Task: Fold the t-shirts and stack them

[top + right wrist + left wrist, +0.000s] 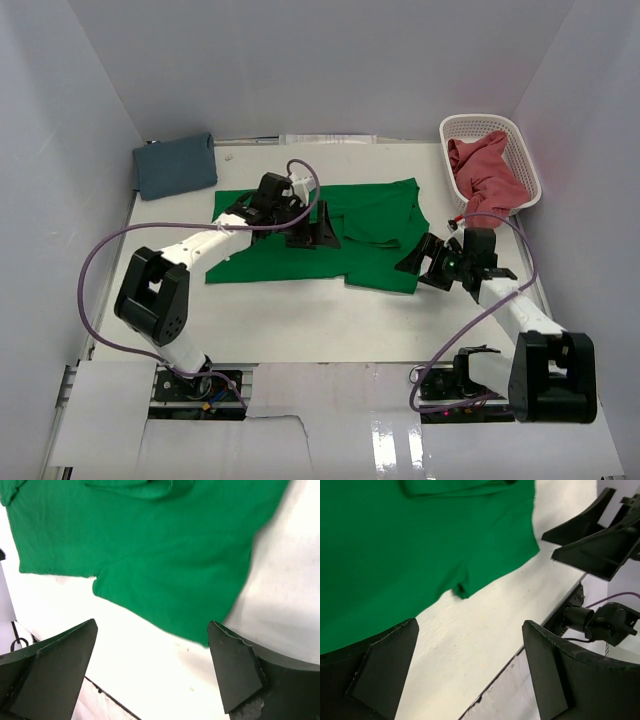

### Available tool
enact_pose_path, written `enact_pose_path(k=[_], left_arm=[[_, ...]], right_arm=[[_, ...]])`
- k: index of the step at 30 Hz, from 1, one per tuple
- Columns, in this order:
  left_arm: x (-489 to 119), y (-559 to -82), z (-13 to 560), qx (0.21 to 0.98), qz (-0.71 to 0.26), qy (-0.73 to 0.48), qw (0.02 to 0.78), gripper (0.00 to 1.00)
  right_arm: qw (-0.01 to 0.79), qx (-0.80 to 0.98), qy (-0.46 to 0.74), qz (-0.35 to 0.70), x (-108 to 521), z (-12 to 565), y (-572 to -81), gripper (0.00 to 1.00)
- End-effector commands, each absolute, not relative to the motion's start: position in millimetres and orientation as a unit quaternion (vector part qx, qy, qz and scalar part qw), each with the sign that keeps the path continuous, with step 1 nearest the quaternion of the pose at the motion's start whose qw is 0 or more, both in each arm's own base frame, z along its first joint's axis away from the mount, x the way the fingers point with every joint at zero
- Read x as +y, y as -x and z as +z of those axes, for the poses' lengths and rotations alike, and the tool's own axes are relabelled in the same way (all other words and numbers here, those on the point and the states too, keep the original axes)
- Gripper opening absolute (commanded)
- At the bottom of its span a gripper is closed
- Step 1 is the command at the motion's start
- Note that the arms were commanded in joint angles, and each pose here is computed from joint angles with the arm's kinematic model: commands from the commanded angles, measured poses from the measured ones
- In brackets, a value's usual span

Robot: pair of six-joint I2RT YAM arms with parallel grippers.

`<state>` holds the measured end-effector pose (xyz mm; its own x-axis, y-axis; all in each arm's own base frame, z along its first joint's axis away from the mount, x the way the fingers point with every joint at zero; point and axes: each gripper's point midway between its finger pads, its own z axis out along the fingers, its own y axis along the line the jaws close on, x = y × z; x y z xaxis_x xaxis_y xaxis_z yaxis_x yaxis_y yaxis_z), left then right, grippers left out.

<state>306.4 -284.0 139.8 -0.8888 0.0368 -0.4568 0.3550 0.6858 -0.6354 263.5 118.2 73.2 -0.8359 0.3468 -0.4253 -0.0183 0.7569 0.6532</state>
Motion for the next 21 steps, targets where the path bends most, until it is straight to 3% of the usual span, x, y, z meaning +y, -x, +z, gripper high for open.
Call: enact_pose_path(k=[1, 10, 21], left_arm=[[-323, -316, 163, 0.856, -0.437, -0.137, 0.241, 0.96], [-384, -315, 139, 0.844, -0.464, -0.174, 0.204, 0.96], [-403, -314, 126, 0.836, -0.484, -0.174, 0.191, 0.95]], right_arm=[[0.318, 0.875, -0.092, 0.354, 119, 89, -259, 0.98], [0.304, 0.876, -0.113, 0.356, 118, 61, -231, 0.98], [0.323, 0.871, -0.084, 0.360, 119, 42, -241, 0.98]])
